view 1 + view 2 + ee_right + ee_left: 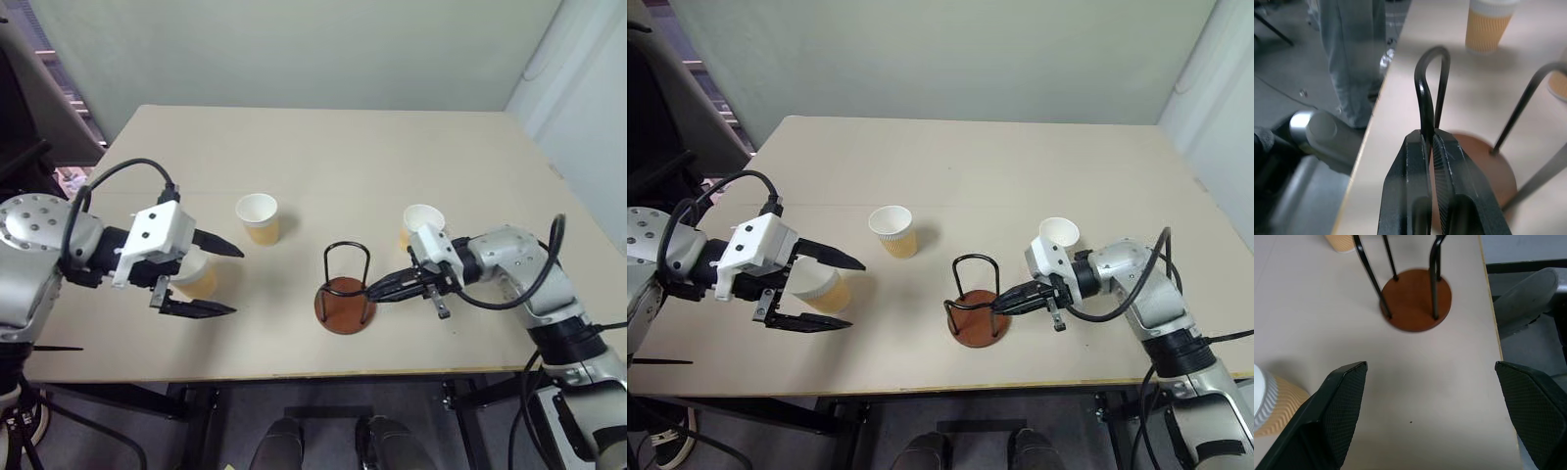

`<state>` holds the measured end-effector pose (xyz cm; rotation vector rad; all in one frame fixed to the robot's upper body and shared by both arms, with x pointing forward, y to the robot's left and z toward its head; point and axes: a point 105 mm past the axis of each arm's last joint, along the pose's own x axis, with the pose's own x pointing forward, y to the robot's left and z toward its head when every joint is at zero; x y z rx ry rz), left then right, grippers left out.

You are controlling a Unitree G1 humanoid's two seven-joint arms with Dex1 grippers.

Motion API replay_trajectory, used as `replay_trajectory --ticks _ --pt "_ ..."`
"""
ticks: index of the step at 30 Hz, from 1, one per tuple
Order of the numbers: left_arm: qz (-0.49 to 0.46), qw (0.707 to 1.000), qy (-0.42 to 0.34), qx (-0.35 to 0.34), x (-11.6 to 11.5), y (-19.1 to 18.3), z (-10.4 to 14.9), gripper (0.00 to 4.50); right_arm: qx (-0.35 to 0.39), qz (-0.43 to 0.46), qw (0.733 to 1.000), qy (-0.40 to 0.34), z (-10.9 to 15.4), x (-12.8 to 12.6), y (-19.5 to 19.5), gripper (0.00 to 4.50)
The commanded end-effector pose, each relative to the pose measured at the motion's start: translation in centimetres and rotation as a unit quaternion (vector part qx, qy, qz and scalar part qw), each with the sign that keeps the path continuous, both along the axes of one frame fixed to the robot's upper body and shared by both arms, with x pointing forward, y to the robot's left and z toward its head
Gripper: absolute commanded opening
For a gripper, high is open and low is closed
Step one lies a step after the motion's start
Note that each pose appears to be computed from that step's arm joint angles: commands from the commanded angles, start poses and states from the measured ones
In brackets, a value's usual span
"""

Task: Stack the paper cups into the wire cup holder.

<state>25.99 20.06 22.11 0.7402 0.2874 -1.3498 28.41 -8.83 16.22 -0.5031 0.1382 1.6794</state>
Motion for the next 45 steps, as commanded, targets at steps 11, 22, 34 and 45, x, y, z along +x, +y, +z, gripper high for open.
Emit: replay_trajectory --ticks 11,22,34,45 --pt "0.004 0.999 -0.047 -0.027 0.8 -1.1 1.7 4.50 -0.101 -0.096 0.983 -0.120 2.7 2.0 -5.2 3.97" --pt "0.036 0.985 -0.119 -0.123 4.3 -4.5 2.7 4.50 -0.131 -0.243 0.936 -0.217 5.1 8.4 -8.4 4.24" --pt "0.039 0.982 -0.127 -0.131 4.1 -5.2 2.8 4.50 -0.153 -0.236 0.937 -0.208 2.1 10.8 -7.6 2.65" --pt "0.036 0.986 -0.111 -0.121 3.9 -4.1 3.2 4.50 -0.079 -0.168 0.959 -0.212 8.1 6.2 -7.0 0.09"
